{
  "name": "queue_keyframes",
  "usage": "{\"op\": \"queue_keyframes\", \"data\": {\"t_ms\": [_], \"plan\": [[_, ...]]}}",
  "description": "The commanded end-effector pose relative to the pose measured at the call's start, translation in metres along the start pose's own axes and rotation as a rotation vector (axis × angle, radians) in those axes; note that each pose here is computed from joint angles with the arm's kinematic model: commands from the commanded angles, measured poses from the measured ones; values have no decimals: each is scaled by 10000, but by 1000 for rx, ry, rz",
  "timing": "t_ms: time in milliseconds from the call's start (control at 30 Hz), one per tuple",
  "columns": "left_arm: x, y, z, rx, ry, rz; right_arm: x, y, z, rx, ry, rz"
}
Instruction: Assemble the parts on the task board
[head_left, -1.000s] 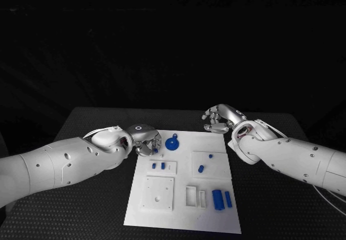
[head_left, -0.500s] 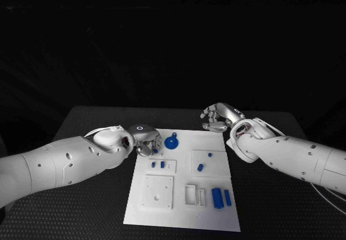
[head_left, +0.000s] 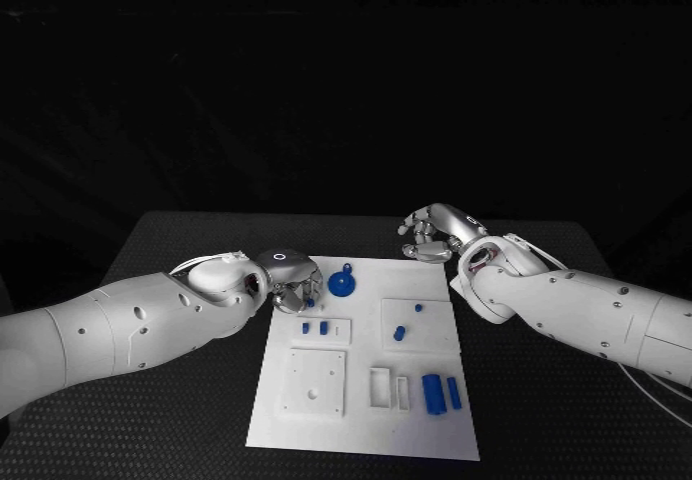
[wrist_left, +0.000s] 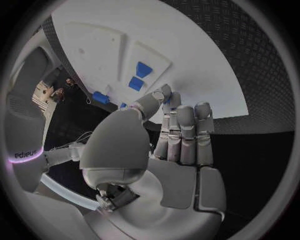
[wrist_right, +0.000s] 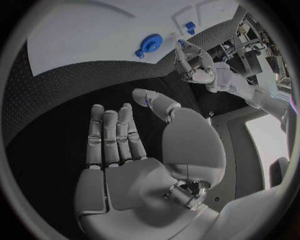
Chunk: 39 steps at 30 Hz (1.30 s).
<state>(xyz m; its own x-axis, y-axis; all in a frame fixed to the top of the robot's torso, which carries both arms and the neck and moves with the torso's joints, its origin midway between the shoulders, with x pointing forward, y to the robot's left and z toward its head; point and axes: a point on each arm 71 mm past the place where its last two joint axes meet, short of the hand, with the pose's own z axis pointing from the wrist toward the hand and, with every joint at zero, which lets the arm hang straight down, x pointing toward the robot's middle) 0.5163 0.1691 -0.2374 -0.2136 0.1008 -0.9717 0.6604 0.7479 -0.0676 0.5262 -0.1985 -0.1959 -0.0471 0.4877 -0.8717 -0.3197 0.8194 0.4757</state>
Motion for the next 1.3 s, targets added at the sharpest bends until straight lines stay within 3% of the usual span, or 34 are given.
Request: {"op": "queue_keyframes", "data": {"t_ms": [33, 1300], "plan": [[-7, -17, 21, -8, -1, -6, 0, 27, 3, -16, -4, -3], [67, -109, 94, 1, 11, -25, 18, 59, 8, -22, 3, -1]]}}
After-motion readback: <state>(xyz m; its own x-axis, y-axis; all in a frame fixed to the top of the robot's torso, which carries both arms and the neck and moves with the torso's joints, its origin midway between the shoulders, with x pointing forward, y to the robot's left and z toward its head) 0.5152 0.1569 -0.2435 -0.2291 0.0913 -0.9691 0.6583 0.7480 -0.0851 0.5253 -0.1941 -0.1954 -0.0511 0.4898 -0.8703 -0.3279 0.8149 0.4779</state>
